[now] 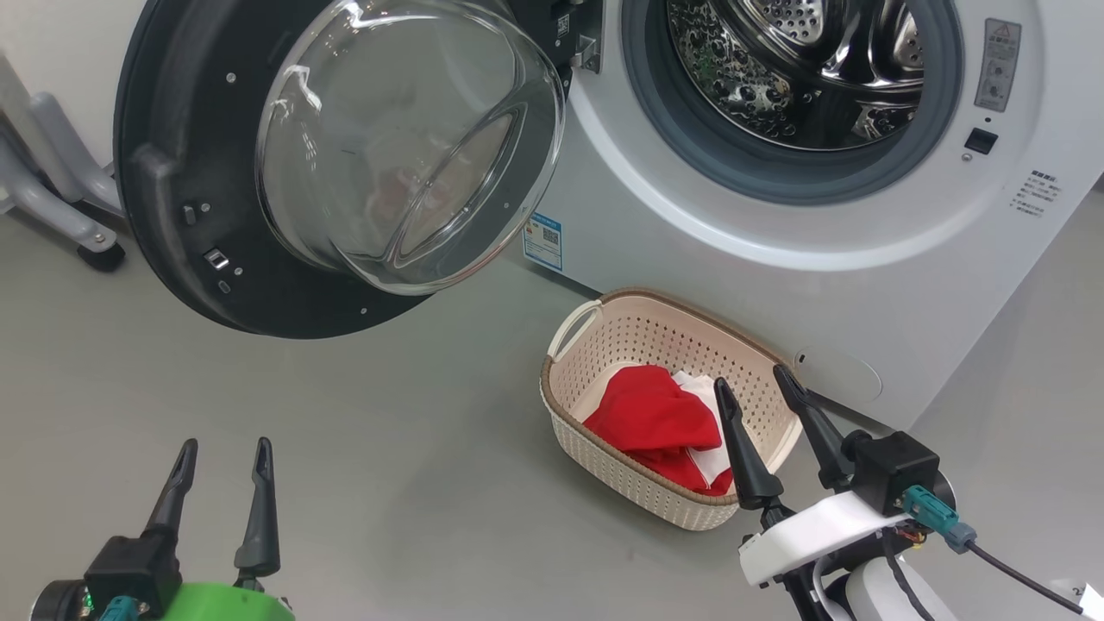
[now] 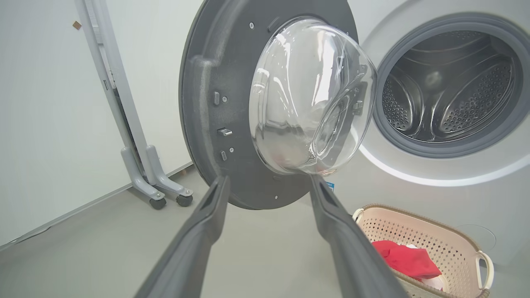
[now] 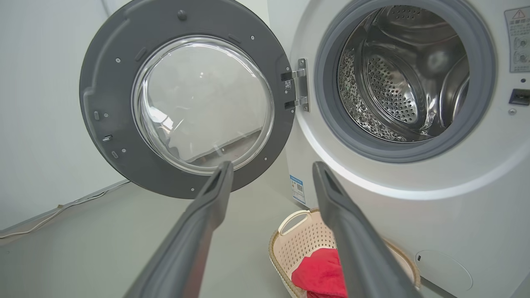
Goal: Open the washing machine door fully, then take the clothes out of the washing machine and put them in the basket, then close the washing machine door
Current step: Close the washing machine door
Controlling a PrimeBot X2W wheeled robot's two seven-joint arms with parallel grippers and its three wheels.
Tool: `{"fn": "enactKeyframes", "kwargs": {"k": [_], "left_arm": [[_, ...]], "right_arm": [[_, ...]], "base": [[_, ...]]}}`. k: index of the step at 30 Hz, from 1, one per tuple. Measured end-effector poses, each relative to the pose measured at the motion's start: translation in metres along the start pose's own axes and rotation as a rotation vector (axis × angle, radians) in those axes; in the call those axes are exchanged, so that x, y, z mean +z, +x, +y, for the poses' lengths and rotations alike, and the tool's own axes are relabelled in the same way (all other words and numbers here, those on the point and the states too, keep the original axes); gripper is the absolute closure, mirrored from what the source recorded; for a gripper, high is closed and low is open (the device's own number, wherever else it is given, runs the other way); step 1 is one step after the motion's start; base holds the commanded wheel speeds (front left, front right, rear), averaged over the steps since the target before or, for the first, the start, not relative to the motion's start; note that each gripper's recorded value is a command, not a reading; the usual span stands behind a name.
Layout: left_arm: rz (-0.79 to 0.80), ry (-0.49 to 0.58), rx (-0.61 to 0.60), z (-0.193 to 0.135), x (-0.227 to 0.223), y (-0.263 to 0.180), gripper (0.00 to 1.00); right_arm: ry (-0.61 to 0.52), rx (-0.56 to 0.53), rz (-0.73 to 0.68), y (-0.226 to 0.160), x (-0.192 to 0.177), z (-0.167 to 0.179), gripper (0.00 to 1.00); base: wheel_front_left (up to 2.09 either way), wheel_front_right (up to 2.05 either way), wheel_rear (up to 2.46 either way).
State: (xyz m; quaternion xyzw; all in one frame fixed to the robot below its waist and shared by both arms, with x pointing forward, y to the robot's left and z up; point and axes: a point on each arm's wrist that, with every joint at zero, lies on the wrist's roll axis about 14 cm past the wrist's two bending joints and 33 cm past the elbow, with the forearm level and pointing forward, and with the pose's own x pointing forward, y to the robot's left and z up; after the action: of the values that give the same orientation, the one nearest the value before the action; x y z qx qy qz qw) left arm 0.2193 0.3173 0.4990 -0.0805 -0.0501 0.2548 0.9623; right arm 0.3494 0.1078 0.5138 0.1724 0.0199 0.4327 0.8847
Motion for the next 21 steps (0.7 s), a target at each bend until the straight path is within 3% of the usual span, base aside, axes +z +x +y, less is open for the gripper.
{"fn": "enactKeyframes", "kwargs": {"k": [21], "left_arm": [[-0.011,0.004,0.039,0.0109,0.0047,-0.0055,0.0]], "right_arm": [[0.003,0.028,0.016,0.009,-0.0036,0.0017,0.0]], "base": [[0.0,0.0,0.0]]}}
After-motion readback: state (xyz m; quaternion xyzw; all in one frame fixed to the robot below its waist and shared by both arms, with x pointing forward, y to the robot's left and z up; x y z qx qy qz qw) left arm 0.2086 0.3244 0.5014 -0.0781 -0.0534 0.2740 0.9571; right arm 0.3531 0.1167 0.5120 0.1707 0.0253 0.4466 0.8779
